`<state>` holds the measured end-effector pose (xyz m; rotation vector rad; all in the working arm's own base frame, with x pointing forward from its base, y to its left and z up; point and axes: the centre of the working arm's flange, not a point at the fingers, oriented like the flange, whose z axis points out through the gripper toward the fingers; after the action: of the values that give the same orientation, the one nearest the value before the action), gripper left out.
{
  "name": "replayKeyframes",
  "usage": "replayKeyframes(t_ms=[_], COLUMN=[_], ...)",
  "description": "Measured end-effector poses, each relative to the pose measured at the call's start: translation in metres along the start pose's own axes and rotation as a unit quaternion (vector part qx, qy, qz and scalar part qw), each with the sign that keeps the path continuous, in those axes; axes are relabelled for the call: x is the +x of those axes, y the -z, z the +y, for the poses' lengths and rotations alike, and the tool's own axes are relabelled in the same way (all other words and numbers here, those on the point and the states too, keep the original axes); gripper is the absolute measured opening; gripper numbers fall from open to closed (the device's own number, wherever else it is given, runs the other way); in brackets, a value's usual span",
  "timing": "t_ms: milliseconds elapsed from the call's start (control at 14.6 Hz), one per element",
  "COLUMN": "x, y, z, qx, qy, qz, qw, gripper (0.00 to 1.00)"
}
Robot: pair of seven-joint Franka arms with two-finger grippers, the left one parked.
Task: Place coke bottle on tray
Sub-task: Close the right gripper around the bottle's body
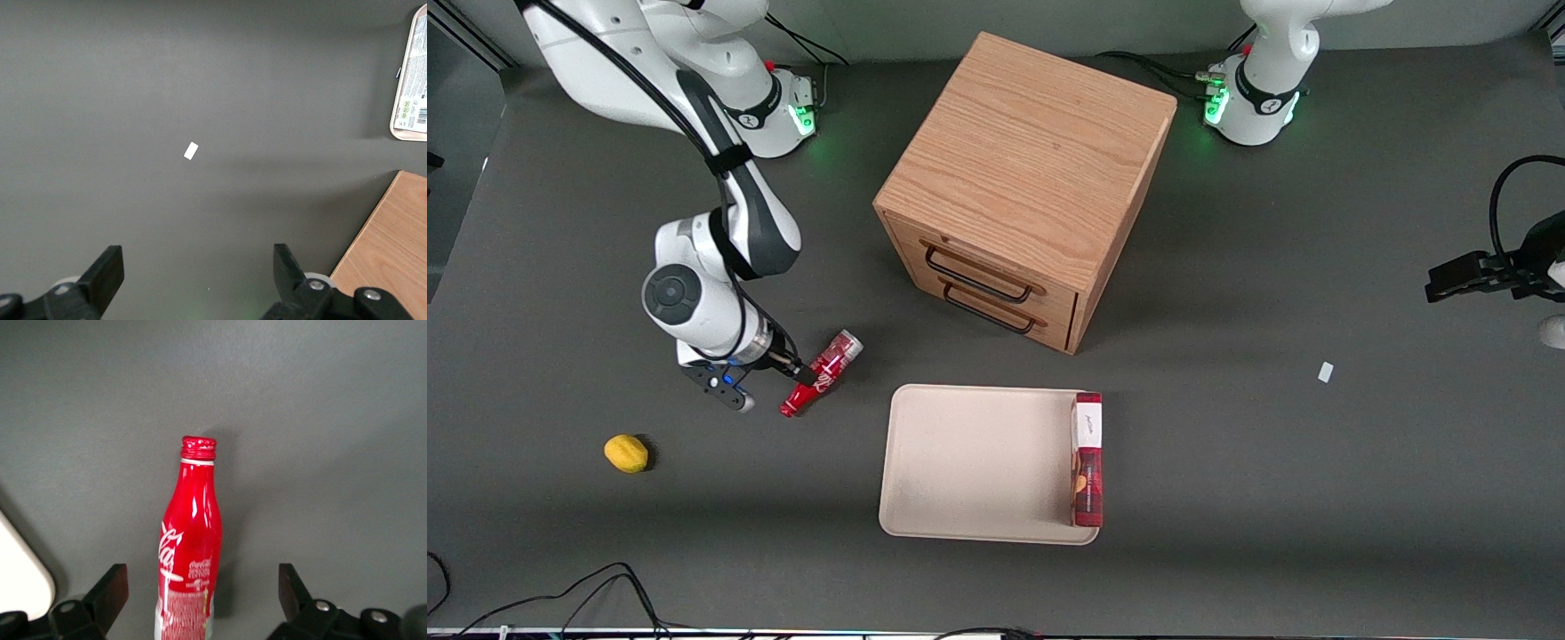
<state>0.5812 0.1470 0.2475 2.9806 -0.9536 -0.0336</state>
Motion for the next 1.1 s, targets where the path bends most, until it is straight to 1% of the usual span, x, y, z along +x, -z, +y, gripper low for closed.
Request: replayKeyframes(t_ms=[274, 548, 822, 890, 959, 1027, 1096], x=[-0.009, -0.009, -0.01, -0.01, -0.01, -0.01, -0.01], y=[-0.033, -0.057, -0.071, -0.071, -0.071, -0.071, -0.071], z=[-0.01, -0.009, -0.009, -0.009, -0.009, -0.009, -0.009], qx=[0.006, 0.005, 0.006, 0.006, 0.006, 0.006, 0.006], qy=[-0.008, -0.01, -0.011, -0.011, -0.011, -0.011, -0.011], qz=[0.0, 0.001, 0.001, 0.001, 0.001, 0.001, 0.001], qw=[0.9999, 0.9999, 0.9999, 0.9999, 0.9999, 0.9999, 0.9999], gripper=[1.0, 1.0, 1.0, 0.93, 0.83, 0.7, 0.6])
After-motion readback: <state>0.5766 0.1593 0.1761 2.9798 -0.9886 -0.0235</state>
